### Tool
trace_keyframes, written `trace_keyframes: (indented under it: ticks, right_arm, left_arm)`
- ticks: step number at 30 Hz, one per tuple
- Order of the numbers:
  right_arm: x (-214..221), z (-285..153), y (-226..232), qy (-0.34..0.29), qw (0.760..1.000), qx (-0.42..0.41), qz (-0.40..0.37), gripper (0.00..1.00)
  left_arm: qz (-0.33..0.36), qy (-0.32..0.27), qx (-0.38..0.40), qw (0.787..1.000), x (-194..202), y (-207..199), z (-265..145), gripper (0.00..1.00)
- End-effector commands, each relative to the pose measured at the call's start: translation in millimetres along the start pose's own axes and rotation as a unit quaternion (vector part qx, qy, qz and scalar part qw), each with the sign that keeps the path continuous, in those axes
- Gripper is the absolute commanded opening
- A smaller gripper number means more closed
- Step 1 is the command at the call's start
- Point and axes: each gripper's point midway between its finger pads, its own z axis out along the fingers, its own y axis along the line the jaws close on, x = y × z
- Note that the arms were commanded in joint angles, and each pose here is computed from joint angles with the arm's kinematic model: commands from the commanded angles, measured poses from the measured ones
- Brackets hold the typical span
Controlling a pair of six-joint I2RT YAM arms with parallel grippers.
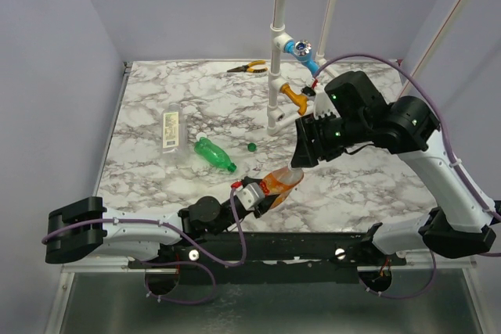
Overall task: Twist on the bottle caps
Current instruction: Screw the bottle cap onto the plastic bottle.
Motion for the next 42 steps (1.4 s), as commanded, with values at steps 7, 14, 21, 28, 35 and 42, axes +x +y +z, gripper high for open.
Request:
trace_keyframes:
  ticks: [7, 14, 21, 28, 35, 42]
  right_arm:
    - [11.9, 8.8, 0.1, 0.033, 0.999, 0.0, -0.012, 0.56]
    - [14.1, 14.4, -4.3, 0.042, 0.999, 0.011, -0.007, 0.53]
    - [13.7, 17.7, -6.2, 0.045, 0.999, 0.017, -0.006, 0.52]
    - [15.5, 19.9, -10.2, 0.047, 0.999, 0.027, -0.001, 0.44]
    - [19.0, 22.9, -14.1, 0.052, 0.998, 0.037, 0.01, 0.38]
    - [23.0, 32.7, -23.6, 0.056, 0.993, 0.074, 0.071, 0.26]
  left_arm:
    - [-0.012, -0.002, 0.023, 1.0, -1.2, -10.7, -0.9, 0.0]
    - [-0.01, -0.004, 0.023, 1.0, -2.8, -10.5, -0.8, 0.0]
    - [-0.009, -0.003, 0.023, 1.0, -2.0, -10.3, -0.3, 0.0]
    - [-0.008, -0.004, 0.021, 1.0, -3.2, -10.1, 1.2, 0.0]
    - [-0.007, -0.004, 0.011, 1.0, -4.5, -6.8, 3.5, 0.0]
    - [0.006, -0.009, -0.022, 1.0, -10.8, 3.7, 12.1, 0.0]
